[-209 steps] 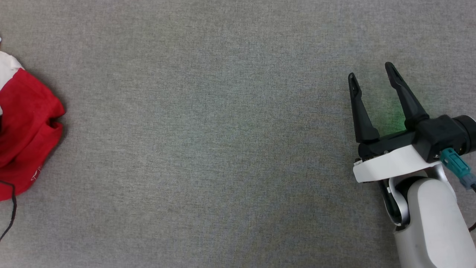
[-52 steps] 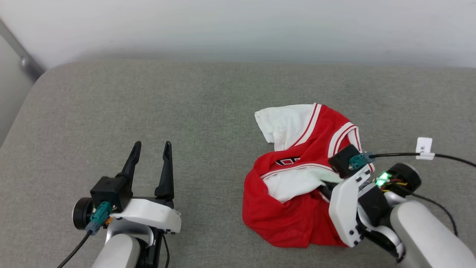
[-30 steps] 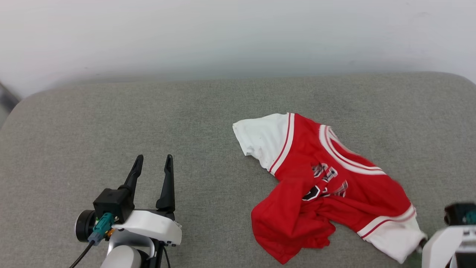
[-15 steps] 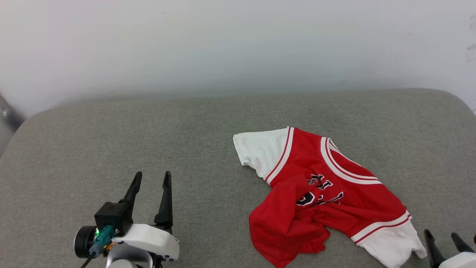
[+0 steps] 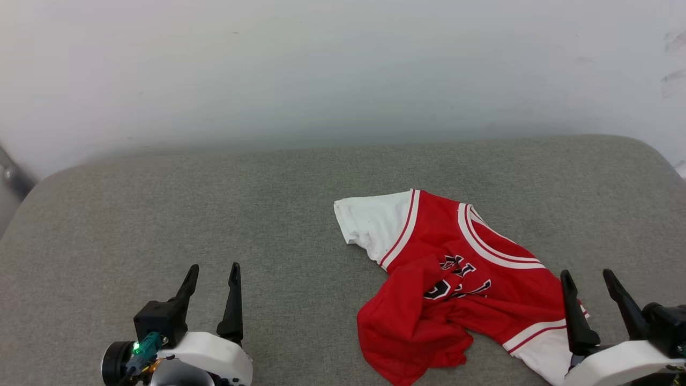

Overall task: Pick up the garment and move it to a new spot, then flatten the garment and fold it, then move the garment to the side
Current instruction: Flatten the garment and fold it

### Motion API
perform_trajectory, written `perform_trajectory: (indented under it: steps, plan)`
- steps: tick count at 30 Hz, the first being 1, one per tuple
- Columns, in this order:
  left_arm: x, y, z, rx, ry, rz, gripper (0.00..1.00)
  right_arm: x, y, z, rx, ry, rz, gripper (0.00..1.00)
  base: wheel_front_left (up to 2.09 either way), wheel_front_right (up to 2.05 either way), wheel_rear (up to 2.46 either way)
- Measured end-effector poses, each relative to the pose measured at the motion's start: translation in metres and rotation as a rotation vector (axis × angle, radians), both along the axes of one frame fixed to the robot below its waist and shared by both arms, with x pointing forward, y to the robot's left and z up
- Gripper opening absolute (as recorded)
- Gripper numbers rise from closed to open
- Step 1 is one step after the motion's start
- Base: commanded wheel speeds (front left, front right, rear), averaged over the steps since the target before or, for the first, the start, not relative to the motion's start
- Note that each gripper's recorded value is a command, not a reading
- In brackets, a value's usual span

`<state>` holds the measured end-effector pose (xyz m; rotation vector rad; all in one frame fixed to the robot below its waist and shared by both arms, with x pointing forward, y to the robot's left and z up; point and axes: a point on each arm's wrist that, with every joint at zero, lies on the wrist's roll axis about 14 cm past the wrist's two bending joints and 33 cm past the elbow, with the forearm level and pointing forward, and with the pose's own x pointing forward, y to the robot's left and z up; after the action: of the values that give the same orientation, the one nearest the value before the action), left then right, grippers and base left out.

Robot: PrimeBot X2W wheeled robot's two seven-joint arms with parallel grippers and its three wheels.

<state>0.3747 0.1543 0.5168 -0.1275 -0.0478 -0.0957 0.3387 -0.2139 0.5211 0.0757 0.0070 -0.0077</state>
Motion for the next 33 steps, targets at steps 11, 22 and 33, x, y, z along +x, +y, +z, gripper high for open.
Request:
perform_trajectory:
  steps: [11,22,33]
  plan:
    - [0.014,-0.005,-0.005,0.013,0.042,-0.033,1.00,0.010,0.027,0.013,0.014,-0.045,0.064,1.00,0.00,0.00,0.00]
    - [0.113,-0.075,0.034,0.023,0.060,-0.341,1.00,0.040,0.033,0.004,0.028,-0.023,0.075,1.00,0.00,0.00,0.00]
    - [0.180,-0.134,-0.015,0.156,0.452,-0.585,1.00,0.050,0.007,-0.029,0.054,0.032,-0.012,1.00,0.00,0.00,0.00]
